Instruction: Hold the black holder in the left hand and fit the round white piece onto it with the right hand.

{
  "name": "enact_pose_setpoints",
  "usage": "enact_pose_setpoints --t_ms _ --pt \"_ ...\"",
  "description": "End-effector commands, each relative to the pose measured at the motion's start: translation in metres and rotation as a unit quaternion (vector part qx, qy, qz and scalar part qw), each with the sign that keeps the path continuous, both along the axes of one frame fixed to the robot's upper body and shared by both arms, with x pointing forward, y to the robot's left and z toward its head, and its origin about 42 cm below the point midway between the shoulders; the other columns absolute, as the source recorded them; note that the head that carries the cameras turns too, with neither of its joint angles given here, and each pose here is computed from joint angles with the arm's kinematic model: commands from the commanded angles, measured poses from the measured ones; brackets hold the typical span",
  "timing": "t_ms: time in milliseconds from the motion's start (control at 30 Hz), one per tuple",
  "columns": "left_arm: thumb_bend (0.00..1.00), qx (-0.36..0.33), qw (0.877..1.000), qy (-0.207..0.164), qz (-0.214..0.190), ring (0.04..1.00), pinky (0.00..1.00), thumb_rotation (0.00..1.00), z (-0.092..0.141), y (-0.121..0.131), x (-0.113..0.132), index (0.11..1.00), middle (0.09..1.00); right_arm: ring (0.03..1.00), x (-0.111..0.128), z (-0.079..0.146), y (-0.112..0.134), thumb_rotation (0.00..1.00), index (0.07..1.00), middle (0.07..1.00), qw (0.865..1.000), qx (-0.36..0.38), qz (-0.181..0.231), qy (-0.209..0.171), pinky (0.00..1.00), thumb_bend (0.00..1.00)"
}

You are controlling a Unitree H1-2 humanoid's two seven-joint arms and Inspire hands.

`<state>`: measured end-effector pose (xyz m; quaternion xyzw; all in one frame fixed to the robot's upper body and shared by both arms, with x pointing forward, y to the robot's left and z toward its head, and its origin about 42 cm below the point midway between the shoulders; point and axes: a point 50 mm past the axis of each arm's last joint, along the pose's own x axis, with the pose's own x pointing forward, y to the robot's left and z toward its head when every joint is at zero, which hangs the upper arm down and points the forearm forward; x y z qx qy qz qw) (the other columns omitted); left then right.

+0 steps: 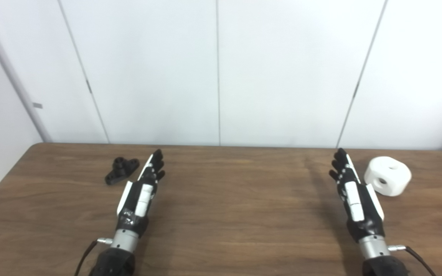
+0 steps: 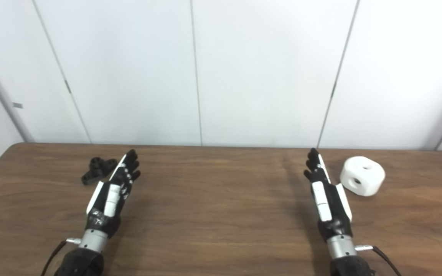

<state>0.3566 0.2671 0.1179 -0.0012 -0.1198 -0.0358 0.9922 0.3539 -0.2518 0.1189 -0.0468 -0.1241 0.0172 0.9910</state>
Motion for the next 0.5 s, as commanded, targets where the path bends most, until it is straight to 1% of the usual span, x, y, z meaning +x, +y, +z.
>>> enact_pose_setpoints --t_ms 0,200,300,467 --pt "0.81 0.001 0.999 0.038 0.013 1.000 0.97 0.90 -0.0264 0.0101 -0.0148 1.000 1.000 0.989 -0.0233 -0.0374 0.0129 1.00 1.000 0.998 0.998 0.017 -0.001 0.052 0.96 0.40" --pt "0.79 0.006 0.999 0.036 0.013 1.000 0.96 0.93 -0.0256 0.0113 -0.0147 0.995 1.000 0.995 -0.0228 -0.0376 0.0145 1.00 1.000 1.000 0.998 0.024 -0.002 0.056 0.97 0.39" --pt "0.81 0.004 0.999 0.038 0.014 1.000 0.97 0.92 -0.0262 0.0106 -0.0145 0.993 1.000 0.991 -0.0228 -0.0377 0.0136 1.00 1.000 1.000 0.998 0.022 -0.002 0.056 0.96 0.40" --pt "0.82 0.002 0.999 0.039 0.013 1.000 0.97 0.91 -0.0262 0.0082 -0.0150 0.996 1.000 0.985 -0.0225 -0.0376 0.0111 1.00 1.000 0.997 0.998 0.014 -0.002 0.054 0.95 0.41"
